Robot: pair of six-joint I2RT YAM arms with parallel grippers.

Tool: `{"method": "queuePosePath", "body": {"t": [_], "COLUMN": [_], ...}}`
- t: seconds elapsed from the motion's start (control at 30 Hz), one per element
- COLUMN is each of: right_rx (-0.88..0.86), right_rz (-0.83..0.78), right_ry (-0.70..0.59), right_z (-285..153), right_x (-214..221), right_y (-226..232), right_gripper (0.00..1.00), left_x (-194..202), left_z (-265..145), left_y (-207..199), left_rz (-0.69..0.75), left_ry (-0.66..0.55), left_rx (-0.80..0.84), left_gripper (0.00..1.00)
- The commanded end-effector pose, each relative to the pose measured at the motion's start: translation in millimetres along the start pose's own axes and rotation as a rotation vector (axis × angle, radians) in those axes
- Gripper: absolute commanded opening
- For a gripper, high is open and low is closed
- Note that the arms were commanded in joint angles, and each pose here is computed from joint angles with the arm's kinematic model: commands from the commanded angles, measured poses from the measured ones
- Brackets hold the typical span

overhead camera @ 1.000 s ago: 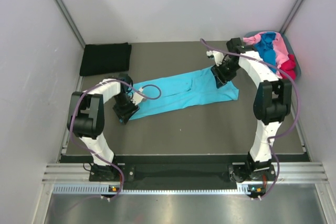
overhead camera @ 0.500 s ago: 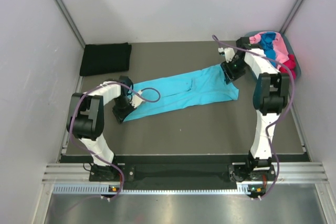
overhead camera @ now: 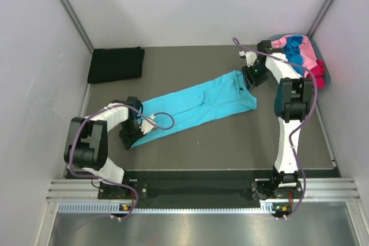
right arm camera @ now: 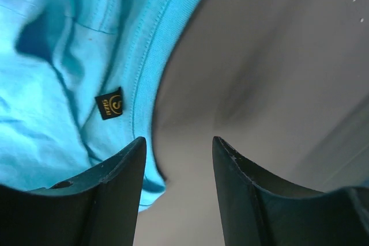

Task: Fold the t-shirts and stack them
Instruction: Fold the tshirt

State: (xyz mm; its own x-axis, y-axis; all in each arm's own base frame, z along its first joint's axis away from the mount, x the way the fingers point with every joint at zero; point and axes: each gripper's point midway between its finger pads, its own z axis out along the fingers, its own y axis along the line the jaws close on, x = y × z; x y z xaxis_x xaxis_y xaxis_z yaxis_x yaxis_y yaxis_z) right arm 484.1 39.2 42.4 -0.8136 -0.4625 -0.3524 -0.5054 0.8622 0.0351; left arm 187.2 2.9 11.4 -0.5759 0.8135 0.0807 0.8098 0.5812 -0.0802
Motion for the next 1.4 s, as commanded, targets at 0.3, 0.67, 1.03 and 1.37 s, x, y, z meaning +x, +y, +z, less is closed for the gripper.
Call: {"method": "queuePosePath", "body": {"t": [0.3, 0.67, 1.03, 1.37], "right_rx": [-0.118, -0.182, -0.147, 0.022], "right_rz": [0.018, -0.033, -0.108, -0.171], "right_ry": [-0.062, 0.005, 0.024, -0.147], "right_z": [5, 20, 38, 37], "right_x": [-19, -10, -26, -91], "right_y": [13, 37, 45, 25], "right_gripper": [0.50, 0.50, 0.04, 0.00], "left_x": [25, 18, 10, -7], "left_z": [1, -4, -7, -22], "left_y": [-21, -12, -10, 8], "left_rz": [0.015, -0.001, 0.024, 0.220], "left_ry": [0.071, 0.056, 0.049, 0.083], "left_rx": [0.048, 0.020, 0.046, 0.082], "left_gripper": [0.00, 0.00, 0.00, 0.00]}}
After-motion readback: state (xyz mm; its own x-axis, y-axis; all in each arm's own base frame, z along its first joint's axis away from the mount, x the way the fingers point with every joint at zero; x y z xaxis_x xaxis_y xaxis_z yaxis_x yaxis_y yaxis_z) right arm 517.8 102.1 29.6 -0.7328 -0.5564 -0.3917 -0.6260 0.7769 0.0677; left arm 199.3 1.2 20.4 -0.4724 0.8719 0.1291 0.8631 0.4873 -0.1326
